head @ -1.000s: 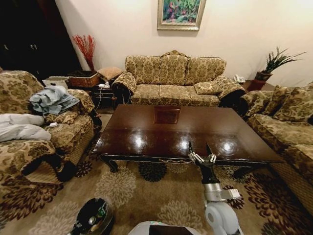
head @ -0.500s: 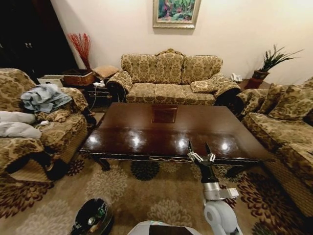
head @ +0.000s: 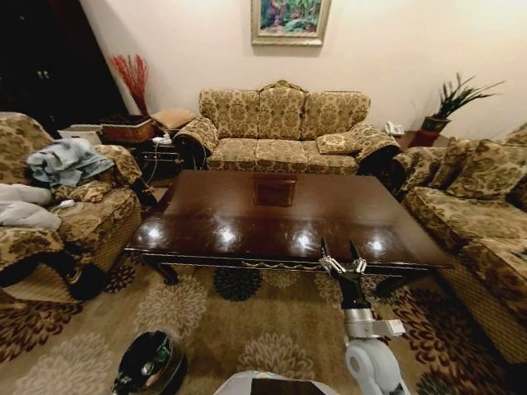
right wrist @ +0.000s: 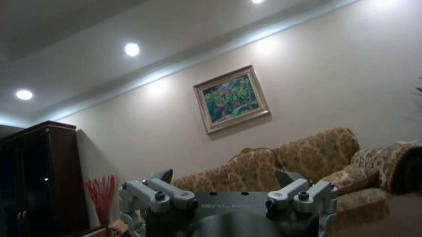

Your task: Move to the front of the table and place the trash on the table into the trash bin.

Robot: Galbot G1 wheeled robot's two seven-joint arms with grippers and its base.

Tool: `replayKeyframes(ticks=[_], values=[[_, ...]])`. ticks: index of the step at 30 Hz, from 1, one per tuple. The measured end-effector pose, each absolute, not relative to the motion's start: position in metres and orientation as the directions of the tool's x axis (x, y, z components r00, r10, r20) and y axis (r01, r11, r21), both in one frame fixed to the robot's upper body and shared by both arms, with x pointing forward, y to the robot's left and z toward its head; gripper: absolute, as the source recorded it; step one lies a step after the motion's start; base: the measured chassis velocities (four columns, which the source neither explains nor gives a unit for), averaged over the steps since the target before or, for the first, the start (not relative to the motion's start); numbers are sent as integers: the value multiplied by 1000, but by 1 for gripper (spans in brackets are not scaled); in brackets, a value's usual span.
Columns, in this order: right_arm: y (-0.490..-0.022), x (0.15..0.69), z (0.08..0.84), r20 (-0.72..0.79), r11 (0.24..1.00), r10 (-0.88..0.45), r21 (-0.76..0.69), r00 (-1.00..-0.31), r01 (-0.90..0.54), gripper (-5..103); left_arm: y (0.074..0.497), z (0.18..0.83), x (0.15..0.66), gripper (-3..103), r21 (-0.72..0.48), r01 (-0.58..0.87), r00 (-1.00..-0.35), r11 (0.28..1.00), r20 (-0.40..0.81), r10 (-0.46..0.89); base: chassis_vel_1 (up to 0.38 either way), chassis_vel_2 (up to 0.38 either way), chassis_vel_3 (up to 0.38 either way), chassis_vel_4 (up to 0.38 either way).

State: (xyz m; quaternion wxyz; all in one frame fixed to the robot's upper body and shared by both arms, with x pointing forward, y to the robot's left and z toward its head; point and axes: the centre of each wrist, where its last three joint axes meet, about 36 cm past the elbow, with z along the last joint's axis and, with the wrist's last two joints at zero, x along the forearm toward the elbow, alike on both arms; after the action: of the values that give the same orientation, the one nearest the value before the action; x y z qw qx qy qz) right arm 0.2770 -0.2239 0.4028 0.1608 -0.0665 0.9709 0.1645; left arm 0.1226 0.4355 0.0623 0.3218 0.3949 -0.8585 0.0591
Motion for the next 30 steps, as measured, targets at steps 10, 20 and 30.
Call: replayKeyframes(ticks=[10,20,30], values=[[-228,280,403,-336,939,-74,292,-939,-179,100,421,70,129,14,152,-677,-489,720,639,-594,0,0,0,0],[-225,295,407,-339,938,-96,283,-936,-199,100,428,86,107,52,184,-637,-482,749,663,-572,0,0,0,0],[-224,302,399,-329,928,-86,316,-940,-196,100,427,104,68,89,175,-610,-482,773,692,-537,0,0,0,0]])
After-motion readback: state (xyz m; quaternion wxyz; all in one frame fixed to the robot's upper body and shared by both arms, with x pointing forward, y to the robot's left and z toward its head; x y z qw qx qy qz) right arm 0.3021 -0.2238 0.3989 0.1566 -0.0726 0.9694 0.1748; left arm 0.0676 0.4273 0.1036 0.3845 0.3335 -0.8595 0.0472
